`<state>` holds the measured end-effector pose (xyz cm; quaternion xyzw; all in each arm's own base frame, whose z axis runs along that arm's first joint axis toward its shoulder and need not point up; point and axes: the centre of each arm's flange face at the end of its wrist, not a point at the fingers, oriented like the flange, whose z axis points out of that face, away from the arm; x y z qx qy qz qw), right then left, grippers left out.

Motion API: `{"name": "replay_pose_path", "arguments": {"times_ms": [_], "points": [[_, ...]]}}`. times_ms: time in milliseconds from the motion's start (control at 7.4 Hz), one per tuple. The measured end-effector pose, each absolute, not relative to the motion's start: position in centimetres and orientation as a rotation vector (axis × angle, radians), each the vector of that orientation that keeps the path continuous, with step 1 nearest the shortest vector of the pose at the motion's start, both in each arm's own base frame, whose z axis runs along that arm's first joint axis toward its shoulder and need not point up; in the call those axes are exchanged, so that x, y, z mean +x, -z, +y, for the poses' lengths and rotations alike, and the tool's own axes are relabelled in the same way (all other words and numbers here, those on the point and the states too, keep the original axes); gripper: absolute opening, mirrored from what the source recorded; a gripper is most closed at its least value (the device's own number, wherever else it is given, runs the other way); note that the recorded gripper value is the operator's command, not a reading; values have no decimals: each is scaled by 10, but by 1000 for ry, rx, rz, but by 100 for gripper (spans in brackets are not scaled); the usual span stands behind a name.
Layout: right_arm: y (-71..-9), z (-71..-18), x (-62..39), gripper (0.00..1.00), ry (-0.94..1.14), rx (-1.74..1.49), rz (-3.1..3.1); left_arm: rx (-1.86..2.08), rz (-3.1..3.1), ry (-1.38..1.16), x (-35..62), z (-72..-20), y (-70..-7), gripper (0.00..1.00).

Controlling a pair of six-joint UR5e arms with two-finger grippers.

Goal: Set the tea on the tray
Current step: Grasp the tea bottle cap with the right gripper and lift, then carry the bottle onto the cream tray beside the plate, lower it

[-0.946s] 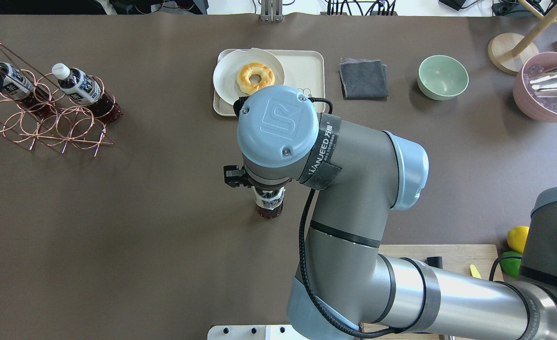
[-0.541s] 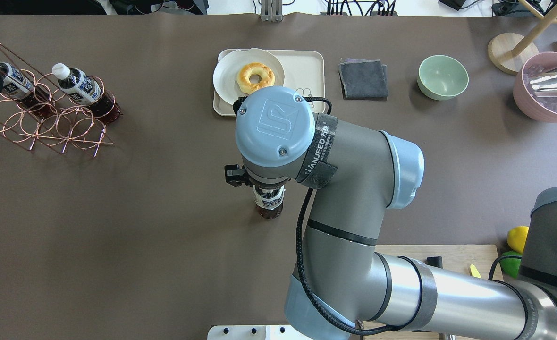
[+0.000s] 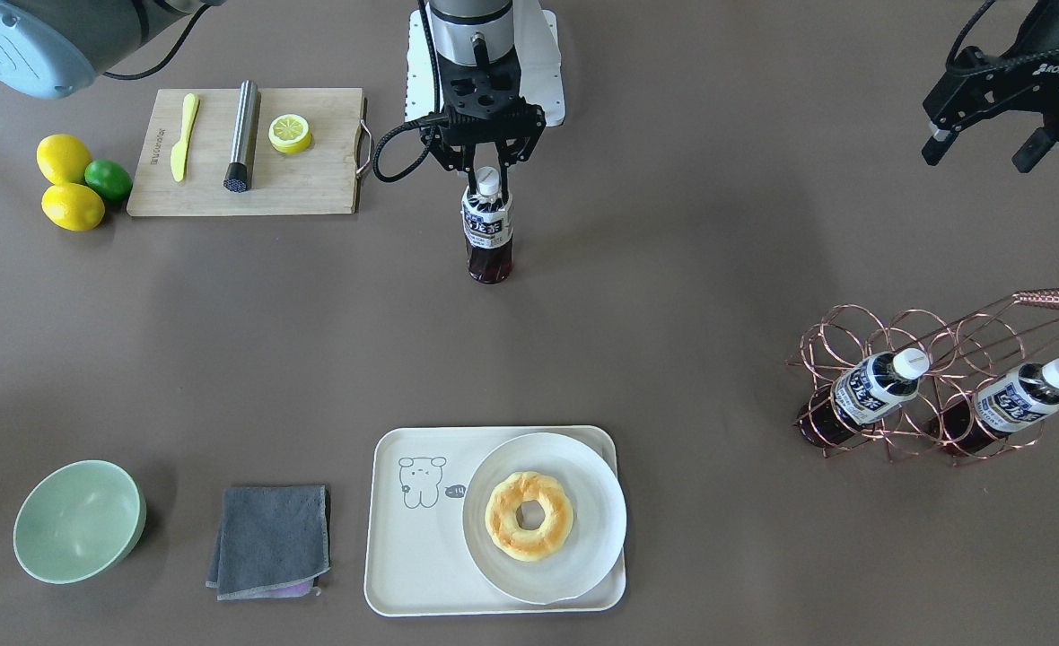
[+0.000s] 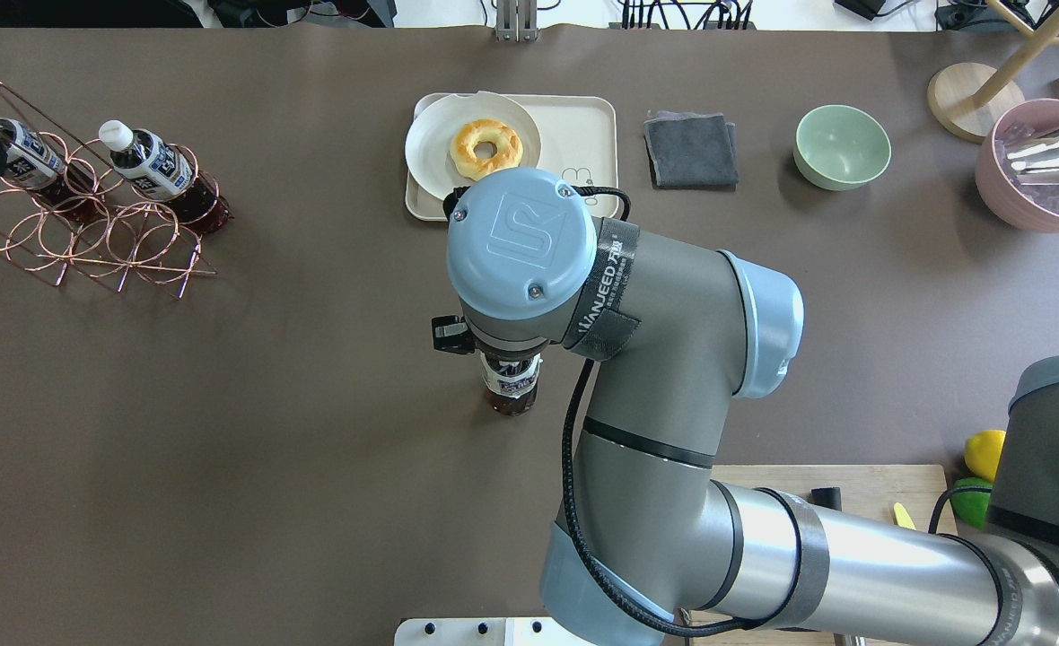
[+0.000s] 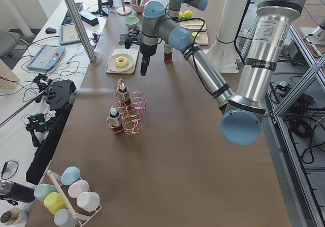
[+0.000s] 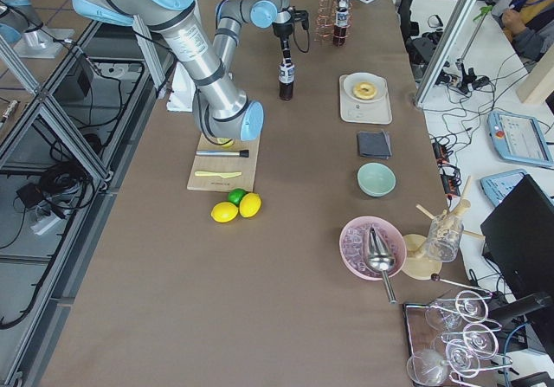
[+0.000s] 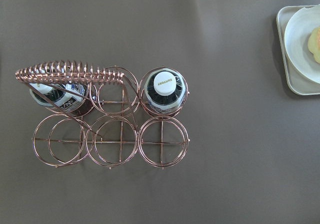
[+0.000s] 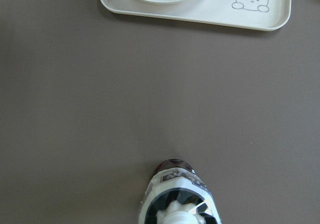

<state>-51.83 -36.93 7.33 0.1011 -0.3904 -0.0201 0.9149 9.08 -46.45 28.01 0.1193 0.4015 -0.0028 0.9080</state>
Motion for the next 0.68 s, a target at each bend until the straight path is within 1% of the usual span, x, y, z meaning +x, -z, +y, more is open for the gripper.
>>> {"name": "replay_pose_path", "arguments": {"times_ms": [135,405,676], "points": [[-71,-372,-515,0,42,211,-808,247,831,6,91,-464,-279,97],[-54,-400,-489,0,37,229,-824,251,837,11,89,-461,-275,97],[-55,-457,-454,0,24,260,-813,249,863,8,81,-439,-273,97]]}}
